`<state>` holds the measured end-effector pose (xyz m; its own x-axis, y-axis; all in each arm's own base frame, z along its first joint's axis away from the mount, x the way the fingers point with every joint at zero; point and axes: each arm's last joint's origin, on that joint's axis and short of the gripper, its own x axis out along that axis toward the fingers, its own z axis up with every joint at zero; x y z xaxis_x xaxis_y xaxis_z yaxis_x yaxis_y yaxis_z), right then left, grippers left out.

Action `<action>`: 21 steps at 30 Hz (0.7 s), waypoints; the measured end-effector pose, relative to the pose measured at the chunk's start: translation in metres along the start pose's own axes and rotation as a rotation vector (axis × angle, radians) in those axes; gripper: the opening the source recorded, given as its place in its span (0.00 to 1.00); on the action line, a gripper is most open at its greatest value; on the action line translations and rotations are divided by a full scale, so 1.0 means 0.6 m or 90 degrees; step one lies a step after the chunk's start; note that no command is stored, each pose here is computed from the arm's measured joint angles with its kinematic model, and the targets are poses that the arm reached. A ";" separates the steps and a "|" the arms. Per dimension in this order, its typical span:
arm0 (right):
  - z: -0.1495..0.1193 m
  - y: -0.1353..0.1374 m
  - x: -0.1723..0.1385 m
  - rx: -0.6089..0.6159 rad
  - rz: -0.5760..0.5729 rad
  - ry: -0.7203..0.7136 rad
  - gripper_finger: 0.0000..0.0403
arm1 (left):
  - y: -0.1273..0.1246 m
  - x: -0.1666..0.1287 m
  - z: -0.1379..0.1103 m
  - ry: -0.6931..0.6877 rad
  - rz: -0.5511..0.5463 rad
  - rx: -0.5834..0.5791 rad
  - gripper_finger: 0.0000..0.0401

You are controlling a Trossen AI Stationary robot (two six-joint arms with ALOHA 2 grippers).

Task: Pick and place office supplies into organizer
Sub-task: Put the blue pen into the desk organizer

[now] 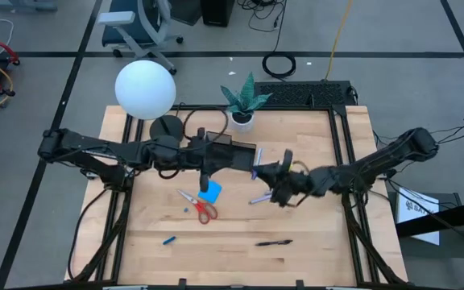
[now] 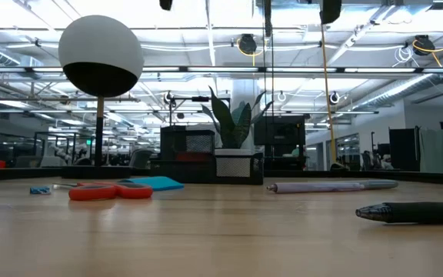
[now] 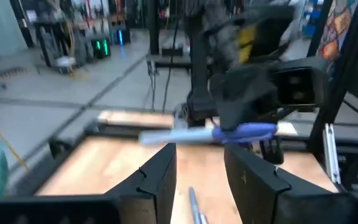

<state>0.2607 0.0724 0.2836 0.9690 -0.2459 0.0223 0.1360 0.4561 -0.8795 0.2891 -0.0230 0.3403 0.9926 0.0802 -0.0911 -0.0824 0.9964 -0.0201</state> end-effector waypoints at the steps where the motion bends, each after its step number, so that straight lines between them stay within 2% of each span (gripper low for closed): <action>1: -0.012 -0.005 -0.002 0.038 0.013 -0.026 0.10 | 0.000 -0.004 -0.004 -0.005 0.003 0.007 0.34; 5: -0.063 -0.021 0.000 0.172 0.047 -0.116 0.10 | 0.008 -0.020 -0.032 -0.056 0.011 0.012 0.32; 11: -0.129 -0.038 0.012 0.296 0.075 -0.181 0.10 | 0.033 -0.055 -0.087 -0.128 0.038 -0.001 0.31; 15: -0.165 -0.051 0.026 0.378 0.075 -0.206 0.10 | 0.046 -0.075 -0.096 -0.143 0.050 -0.015 0.31; 21: -0.214 -0.052 0.057 0.456 0.048 -0.236 0.10 | 0.048 -0.086 -0.100 -0.141 0.032 -0.016 0.31</action>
<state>0.2631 -0.0599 0.2510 0.9692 0.0499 0.2413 0.0442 0.9282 -0.3694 0.2301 -0.0002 0.2849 0.9824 0.1368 0.1275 -0.1318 0.9902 -0.0468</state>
